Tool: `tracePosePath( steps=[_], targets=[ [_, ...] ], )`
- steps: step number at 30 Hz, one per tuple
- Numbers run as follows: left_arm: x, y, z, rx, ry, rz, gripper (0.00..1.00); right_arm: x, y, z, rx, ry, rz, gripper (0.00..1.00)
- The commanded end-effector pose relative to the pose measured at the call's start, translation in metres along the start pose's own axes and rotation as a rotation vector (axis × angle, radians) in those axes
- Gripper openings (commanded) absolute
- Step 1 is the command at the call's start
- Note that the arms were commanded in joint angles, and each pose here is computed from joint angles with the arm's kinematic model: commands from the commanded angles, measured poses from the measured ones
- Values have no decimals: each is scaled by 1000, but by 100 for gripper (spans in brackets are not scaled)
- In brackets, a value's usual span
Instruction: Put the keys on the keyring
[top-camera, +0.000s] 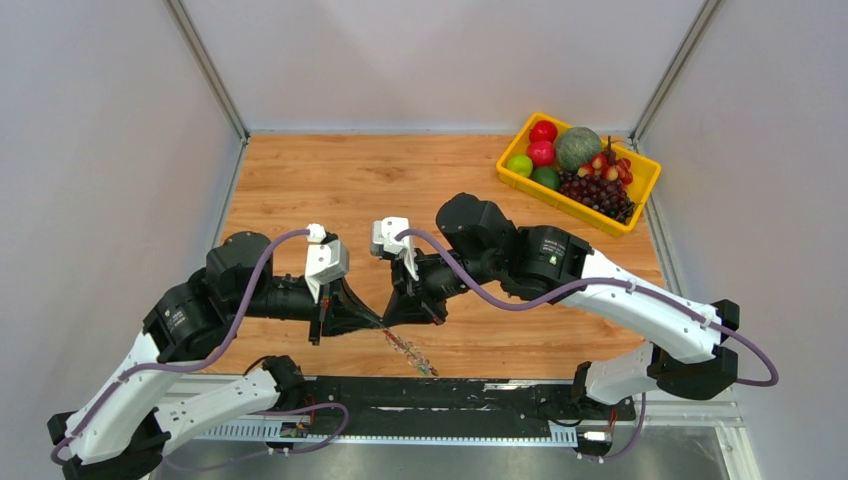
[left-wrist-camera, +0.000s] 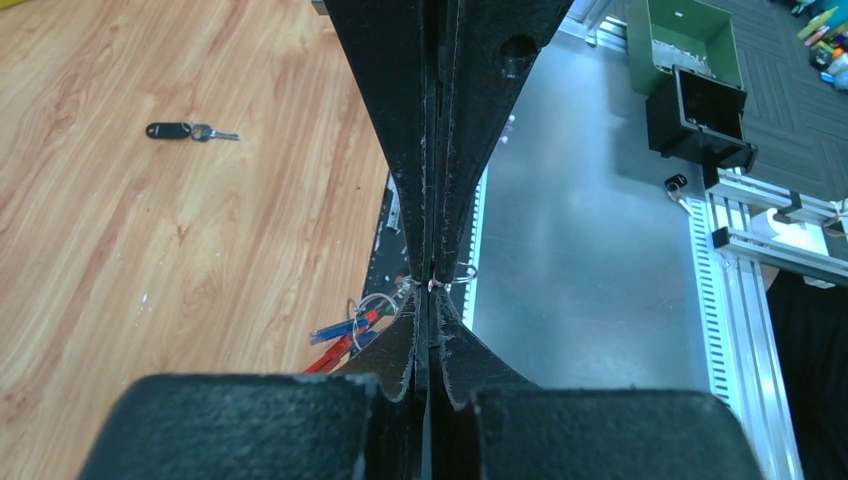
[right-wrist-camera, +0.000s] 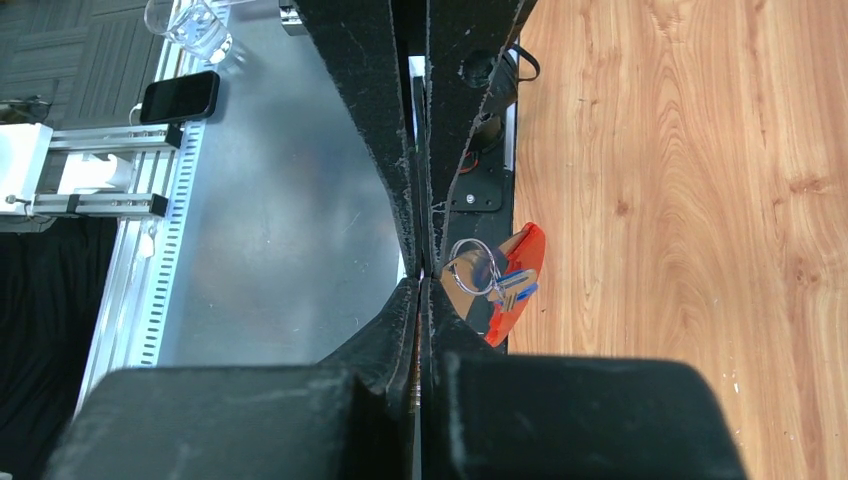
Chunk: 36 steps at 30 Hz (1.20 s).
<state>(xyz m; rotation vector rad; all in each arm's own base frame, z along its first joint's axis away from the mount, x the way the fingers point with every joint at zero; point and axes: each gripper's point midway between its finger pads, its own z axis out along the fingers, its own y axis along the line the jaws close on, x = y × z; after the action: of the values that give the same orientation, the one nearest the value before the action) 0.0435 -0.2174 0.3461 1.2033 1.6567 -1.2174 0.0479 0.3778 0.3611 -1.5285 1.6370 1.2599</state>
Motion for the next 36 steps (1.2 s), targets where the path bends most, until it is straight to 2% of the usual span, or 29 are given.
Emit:
tracePosePath(
  steps=[1, 6, 7, 8, 9, 10, 14, 22, 27, 31, 36],
  targets=[
    [-1, 8, 7, -15, 0, 20, 0, -33, 10, -8, -30, -105, -38, 0],
    [-9, 12, 5, -42, -55, 79, 0, -36, 11, -14, -15, -121, -48, 0],
    [-9, 14, 4, -50, -64, 85, 0, -38, 10, -17, 0, -131, -51, 4],
    [-15, 11, 1, -51, -98, 108, 0, -40, 10, -21, 12, -143, -53, 13],
    [-15, 12, 0, -55, -108, 115, 0, -43, 10, -24, 21, -154, -56, 22],
    [-22, 9, -3, -54, -144, 138, 0, -46, 10, -29, 35, -173, -56, 35],
    [-42, 2, -14, -65, -274, 202, 0, -60, 9, -52, 117, -257, -75, 46],
    [-75, -21, -38, -26, -556, 300, 0, -70, 8, -71, 172, -373, -153, 51],
    [-89, -27, -51, -15, -742, 340, 0, -78, 15, -73, 144, -428, -284, 50],
    [-94, -28, -61, -17, -847, 336, 0, -79, 21, -65, 120, -435, -340, 47],
    [-94, -23, -64, -33, -913, 308, 0, -86, 27, -59, 114, -454, -390, 45]
  ],
)
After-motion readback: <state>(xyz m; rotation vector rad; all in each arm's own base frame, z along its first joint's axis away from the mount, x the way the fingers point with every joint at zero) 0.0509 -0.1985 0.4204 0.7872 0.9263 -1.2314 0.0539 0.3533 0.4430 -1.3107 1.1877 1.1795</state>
